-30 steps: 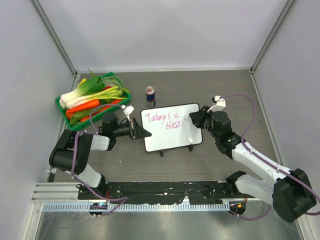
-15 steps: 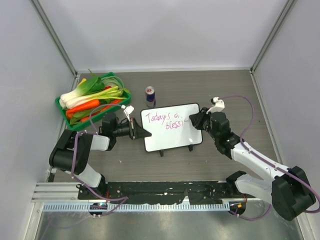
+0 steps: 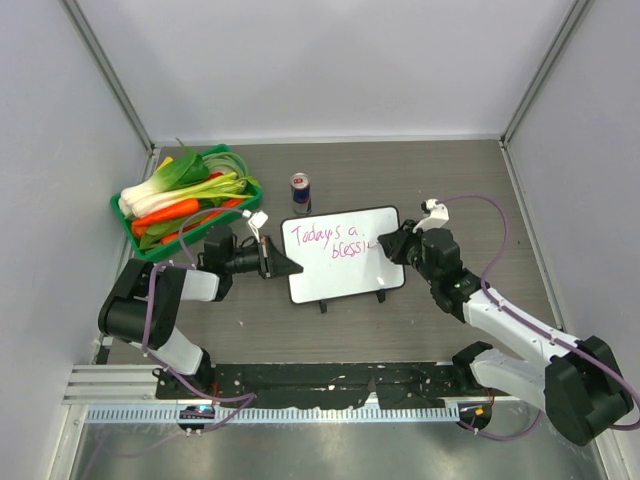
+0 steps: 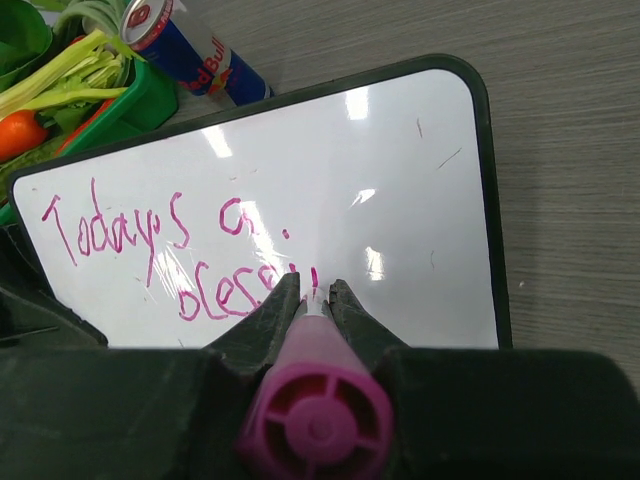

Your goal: Write a sentence on the whiteboard

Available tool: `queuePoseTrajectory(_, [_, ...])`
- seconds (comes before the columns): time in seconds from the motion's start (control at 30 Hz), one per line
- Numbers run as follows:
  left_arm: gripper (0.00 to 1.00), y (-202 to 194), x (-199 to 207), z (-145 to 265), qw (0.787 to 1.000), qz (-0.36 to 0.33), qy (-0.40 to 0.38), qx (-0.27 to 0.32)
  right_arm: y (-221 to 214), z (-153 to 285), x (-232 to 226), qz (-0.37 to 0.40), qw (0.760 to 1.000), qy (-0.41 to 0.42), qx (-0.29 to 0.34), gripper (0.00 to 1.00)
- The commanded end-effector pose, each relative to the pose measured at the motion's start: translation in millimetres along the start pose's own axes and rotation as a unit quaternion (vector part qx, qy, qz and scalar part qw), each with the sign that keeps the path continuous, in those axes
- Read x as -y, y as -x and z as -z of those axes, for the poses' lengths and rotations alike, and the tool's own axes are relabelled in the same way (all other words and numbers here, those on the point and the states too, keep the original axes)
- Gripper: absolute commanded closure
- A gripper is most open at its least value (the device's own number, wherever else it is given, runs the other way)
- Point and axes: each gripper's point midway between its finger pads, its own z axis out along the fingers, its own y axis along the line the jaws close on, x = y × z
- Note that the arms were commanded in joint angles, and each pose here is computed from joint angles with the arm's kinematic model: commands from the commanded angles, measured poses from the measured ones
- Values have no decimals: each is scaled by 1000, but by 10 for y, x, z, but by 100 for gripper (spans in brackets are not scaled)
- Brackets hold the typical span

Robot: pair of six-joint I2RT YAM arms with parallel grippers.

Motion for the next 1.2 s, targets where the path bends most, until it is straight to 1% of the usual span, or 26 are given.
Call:
queuePoseTrajectory(0.0, [100, -45, -185, -15, 999, 20, 39, 1, -67, 42, 45, 11, 1000, 0, -8, 99])
queuePoseTrajectory(0.3, [100, -56, -189, -17, 999, 21, 40, 0, -42, 42, 37, 9, 1000, -1, -5, 99])
queuePoseTrajectory(0.63, [100, -41, -183, -19, 999, 19, 39, 1, 159, -18, -55, 5, 1000, 2, 18, 99])
queuePoseTrajectory(1.17, [100, -41, -183, -19, 999, 19, 39, 1, 281, -81, -11, 12, 999, -26, 29, 99])
